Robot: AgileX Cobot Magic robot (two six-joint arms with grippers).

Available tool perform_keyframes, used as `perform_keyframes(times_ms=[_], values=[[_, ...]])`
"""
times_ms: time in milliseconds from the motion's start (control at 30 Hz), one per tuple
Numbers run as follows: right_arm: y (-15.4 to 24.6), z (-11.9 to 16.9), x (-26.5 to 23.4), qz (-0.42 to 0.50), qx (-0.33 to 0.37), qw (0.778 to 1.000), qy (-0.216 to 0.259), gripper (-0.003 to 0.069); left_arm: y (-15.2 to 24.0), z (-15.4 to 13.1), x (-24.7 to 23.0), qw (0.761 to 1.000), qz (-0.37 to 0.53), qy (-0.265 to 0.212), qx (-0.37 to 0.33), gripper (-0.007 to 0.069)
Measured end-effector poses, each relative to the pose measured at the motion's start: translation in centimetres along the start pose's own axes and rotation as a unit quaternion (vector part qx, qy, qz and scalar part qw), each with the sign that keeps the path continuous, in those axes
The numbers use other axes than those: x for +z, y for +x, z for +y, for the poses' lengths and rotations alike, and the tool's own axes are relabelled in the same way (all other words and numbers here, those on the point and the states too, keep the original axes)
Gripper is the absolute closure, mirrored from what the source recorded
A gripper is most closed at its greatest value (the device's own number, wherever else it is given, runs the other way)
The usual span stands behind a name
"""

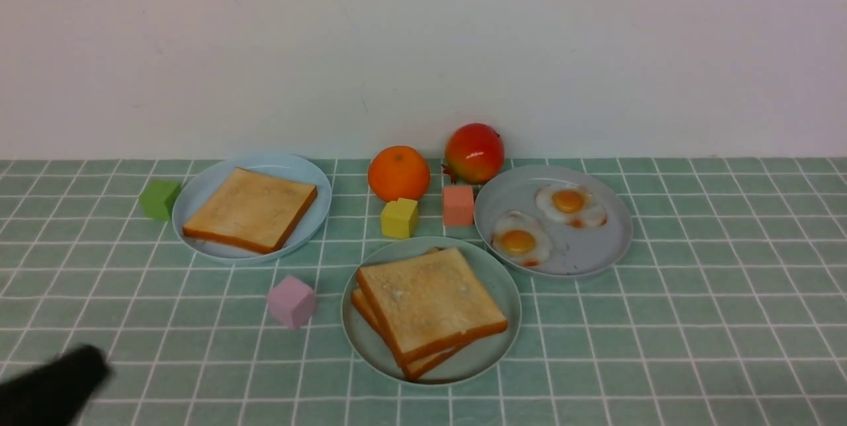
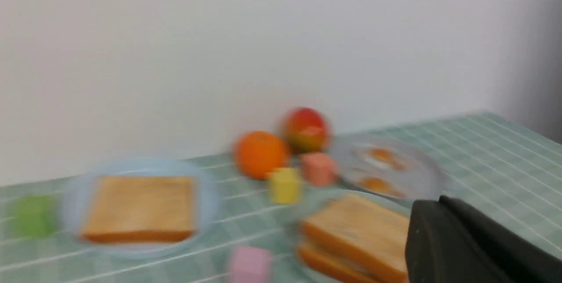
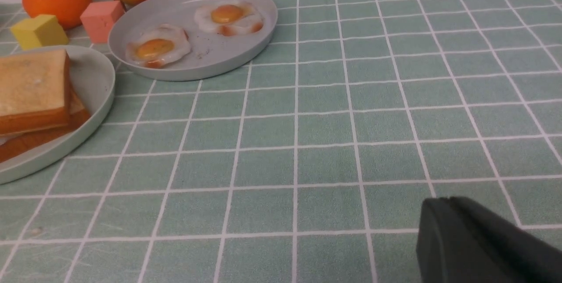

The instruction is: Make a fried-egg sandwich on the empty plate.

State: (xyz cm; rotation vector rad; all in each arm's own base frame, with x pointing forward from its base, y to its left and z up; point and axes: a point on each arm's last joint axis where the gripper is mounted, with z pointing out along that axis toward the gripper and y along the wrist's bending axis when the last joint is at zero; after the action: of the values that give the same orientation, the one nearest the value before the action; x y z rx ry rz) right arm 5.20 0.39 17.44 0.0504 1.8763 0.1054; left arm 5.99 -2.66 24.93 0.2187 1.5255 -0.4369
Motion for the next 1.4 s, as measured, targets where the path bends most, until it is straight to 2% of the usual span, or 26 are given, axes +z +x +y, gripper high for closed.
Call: perform_keyframes(times_ms=[100, 133, 167, 200, 233, 300, 467, 1400], values=[[0.0, 0.0, 0.0, 0.0, 0.0, 1.0, 0.0, 0.0658, 1.2, 1.2, -1.2, 0.995, -0.011, -0.093, -0.021, 0.0638], [0.0, 0.0, 0.0, 0.0, 0.0, 1.0, 0.0, 0.0658, 1.4, 1.2, -1.2, 0.995, -0.011, -0.099, -0.022, 0.0638], [0.0, 0.0, 0.0, 0.0, 0.0, 1.0, 0.0, 0.0657, 2.5, 1.8, -1.5, 0.99, -0.005, -0.138, -0.037, 0.0638], [0.0, 0.0, 0.0, 0.0, 0.0, 1.0, 0.0, 0.0657, 2.9, 1.9, -1.5, 0.988, -0.001, -0.149, -0.043, 0.0638], [0.0, 0.0, 0.0, 0.0, 0.0, 1.0, 0.0, 0.0655, 4.7, 2.5, -1.6, 0.98, 0.027, -0.187, -0.068, 0.0638], [0.0, 0.0, 0.0, 0.0, 0.0, 1.0, 0.0, 0.0653, 6.7, 3.0, -1.8, 0.964, 0.086, -0.226, -0.11, 0.0638], [0.0, 0.0, 0.0, 0.0, 0.0, 1.0, 0.0, 0.065, 7.6, 3.1, -2.1, 0.953, 0.12, -0.241, -0.137, 0.0638], [0.0, 0.0, 0.0, 0.0, 0.001, 1.0, 0.0, 0.0629, 7.6, 3.1, -2.1, 0.953, 0.117, -0.241, -0.14, 0.0638]])
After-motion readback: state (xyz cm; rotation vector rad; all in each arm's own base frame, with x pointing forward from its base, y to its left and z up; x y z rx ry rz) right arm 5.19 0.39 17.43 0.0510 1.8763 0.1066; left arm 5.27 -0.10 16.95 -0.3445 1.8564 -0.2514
